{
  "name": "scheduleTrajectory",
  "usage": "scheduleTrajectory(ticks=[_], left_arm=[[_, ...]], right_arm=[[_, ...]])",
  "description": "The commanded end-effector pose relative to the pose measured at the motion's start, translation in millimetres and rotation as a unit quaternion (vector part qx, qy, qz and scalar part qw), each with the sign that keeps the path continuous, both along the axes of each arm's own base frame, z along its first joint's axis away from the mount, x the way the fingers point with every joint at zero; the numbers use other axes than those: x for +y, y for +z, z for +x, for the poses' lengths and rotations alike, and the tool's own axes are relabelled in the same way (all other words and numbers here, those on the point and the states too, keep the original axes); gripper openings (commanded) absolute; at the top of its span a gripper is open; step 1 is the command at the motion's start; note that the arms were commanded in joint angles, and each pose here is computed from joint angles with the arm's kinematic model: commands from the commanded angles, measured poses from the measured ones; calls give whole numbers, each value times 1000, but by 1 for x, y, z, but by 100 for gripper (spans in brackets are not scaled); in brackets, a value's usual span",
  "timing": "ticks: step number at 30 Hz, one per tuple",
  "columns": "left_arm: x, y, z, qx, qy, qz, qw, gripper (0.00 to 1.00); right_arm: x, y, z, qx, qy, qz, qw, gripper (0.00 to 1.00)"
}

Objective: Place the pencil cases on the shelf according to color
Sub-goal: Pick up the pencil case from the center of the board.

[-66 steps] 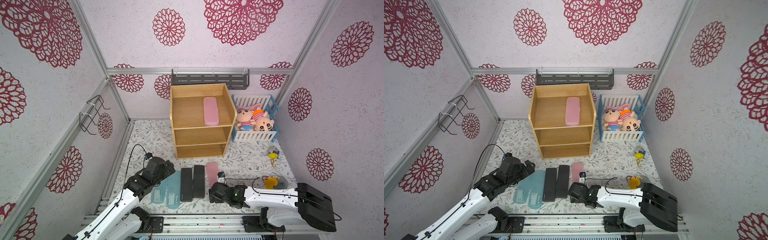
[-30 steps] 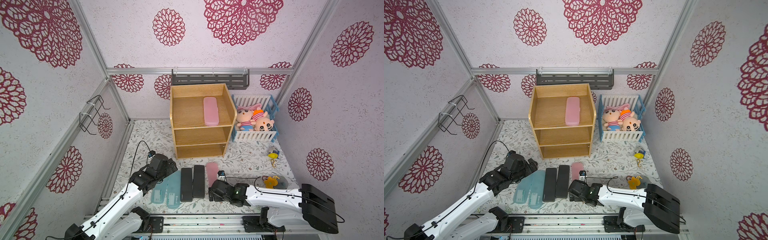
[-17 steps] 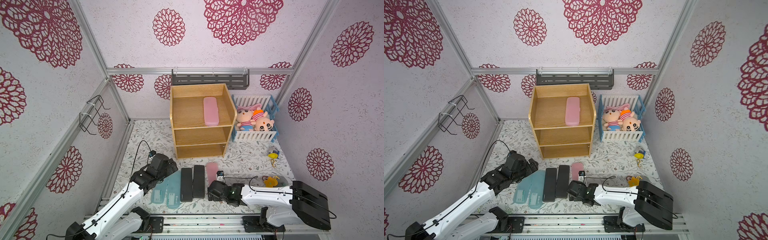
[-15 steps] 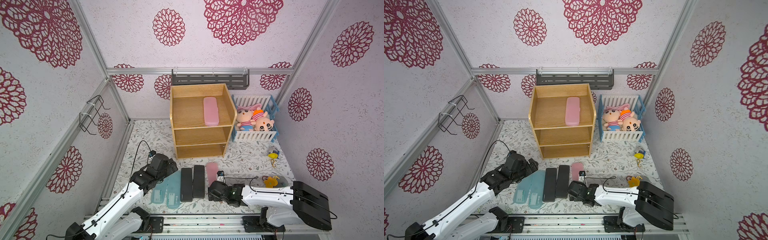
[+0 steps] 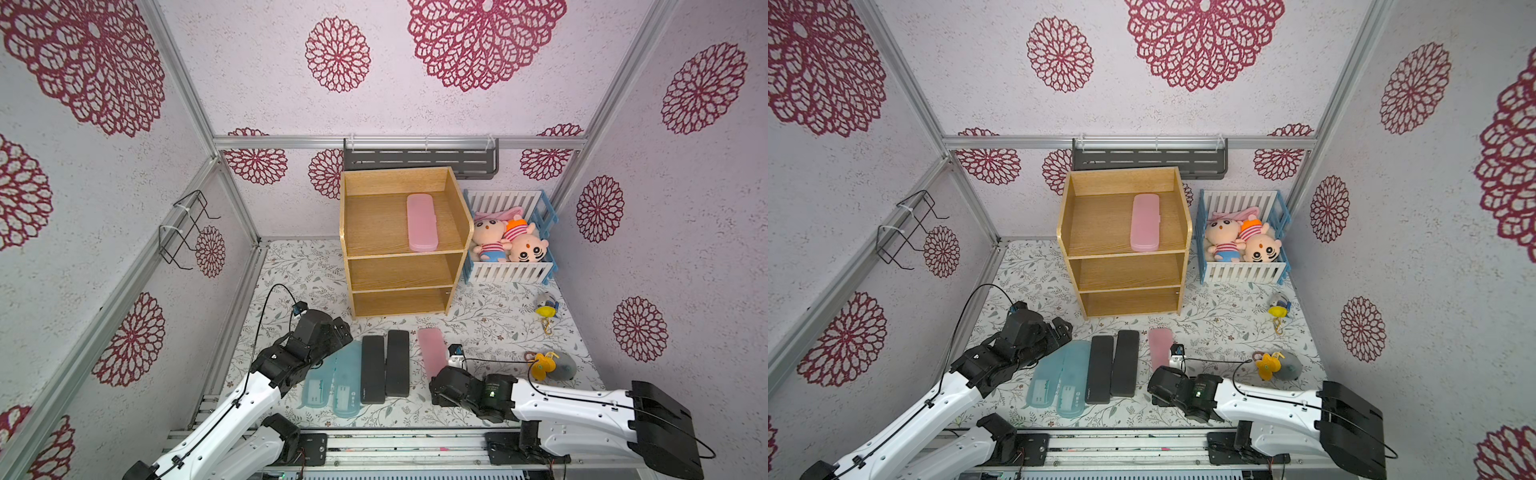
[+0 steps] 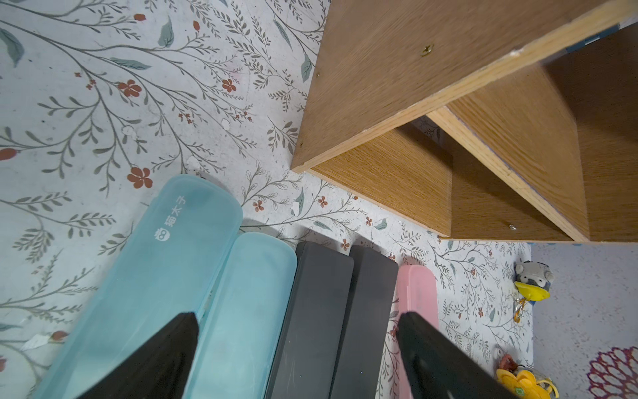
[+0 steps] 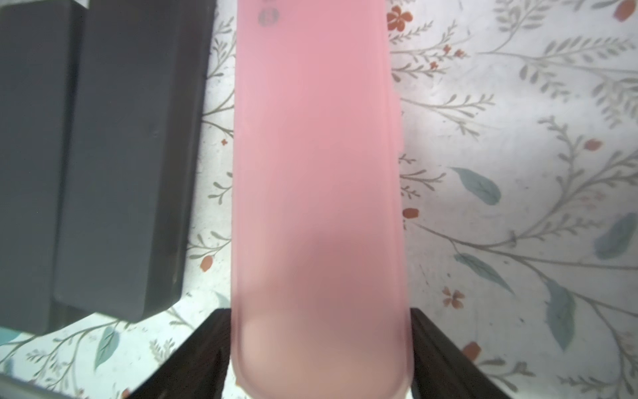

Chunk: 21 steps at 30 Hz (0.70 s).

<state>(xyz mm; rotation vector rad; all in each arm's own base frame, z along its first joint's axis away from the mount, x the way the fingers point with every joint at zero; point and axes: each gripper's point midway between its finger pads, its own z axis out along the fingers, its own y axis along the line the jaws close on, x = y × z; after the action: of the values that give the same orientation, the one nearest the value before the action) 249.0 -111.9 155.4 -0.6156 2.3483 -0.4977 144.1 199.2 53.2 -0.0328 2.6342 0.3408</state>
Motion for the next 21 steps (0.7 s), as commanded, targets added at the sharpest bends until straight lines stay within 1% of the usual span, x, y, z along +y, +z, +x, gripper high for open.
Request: scheduleTrajectory(ticks=[1, 5, 6, 9, 14, 18, 21], left_arm=[[1, 9, 1, -9, -3, 11, 1000, 97], [1, 14, 3, -15, -1, 15, 1000, 97], [1, 14, 4, -16, 0, 15, 1000, 97], [2, 18, 6, -22, 2, 14, 1000, 97], [1, 19, 7, -23, 4, 12, 1000, 97], [1, 20, 7, -25, 2, 14, 1000, 97], [2, 18, 8, -23, 4, 19, 1000, 97]], right_arm=[[2, 33, 3, -37, -4, 26, 999, 76], [12, 65, 2, -59, 13, 60, 996, 75], [18, 72, -2, -64, 28, 65, 995, 75], [22, 86, -2, -73, 31, 65, 995, 75], [13, 76, 0, -71, 14, 35, 997, 74], [14, 73, -1, -72, 14, 54, 996, 74], [4, 60, -1, -68, 6, 34, 997, 74]])
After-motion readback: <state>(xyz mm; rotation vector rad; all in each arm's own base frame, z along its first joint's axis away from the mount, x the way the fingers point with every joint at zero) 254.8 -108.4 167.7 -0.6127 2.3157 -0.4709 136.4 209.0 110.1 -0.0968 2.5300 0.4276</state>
